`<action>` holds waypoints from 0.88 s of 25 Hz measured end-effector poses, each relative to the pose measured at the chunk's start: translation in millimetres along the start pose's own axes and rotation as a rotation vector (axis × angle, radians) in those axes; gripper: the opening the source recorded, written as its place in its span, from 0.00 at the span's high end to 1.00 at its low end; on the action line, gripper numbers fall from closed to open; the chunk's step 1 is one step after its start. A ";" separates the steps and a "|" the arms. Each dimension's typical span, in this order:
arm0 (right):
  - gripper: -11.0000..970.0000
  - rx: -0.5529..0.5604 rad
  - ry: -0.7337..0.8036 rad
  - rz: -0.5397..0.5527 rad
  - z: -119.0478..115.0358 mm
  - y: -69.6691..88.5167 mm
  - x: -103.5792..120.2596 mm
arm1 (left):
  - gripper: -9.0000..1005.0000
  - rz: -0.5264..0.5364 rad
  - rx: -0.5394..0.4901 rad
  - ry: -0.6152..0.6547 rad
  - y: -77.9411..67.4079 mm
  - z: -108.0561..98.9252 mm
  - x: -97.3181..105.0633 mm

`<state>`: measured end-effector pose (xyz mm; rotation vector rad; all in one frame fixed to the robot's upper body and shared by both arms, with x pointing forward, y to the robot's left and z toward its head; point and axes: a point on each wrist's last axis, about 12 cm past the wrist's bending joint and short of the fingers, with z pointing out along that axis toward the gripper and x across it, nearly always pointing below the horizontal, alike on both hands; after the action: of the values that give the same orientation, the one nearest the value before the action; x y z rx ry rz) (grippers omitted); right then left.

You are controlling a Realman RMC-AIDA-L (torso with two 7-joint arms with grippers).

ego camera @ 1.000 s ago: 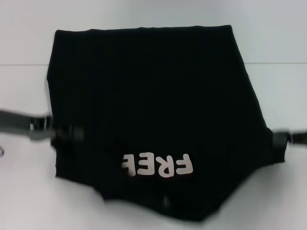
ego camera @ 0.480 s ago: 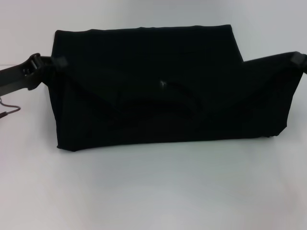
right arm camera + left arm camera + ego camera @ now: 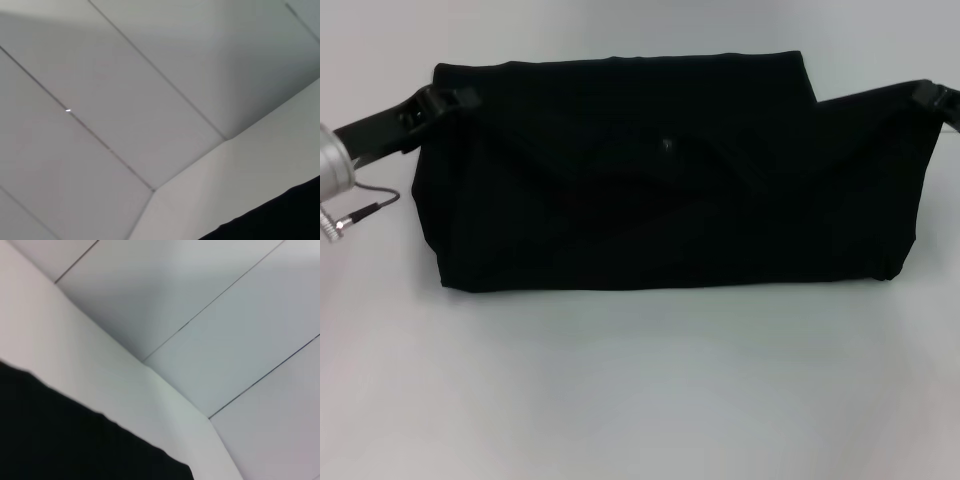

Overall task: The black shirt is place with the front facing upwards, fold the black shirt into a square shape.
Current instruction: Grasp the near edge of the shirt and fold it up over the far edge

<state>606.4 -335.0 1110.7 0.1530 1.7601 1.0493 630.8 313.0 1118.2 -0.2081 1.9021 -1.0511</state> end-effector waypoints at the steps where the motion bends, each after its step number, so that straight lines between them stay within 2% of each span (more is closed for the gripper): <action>1: 0.94 0.014 -0.004 -0.011 2.4 -0.7 -1.3 | 0.96 0.013 -0.003 -0.002 -1.2 2.7 -0.7; 5: 0.94 0.058 0.006 -0.052 12.8 -1.8 -0.1 | 0.96 0.056 -0.034 -0.013 -4.4 14.6 0.3; 14: 0.94 0.212 0.063 -0.161 44.6 -4.3 20.1 | 0.95 0.125 -0.177 -0.063 -3.4 39.0 12.1; 22: 0.94 0.264 0.112 -0.255 66.0 1.4 38.1 | 0.90 0.193 -0.271 -0.062 -9.0 58.6 16.4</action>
<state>642.2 -275.4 1079.5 0.0313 1.9568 0.6512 665.3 264.6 1102.1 -0.2041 1.9606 -0.6506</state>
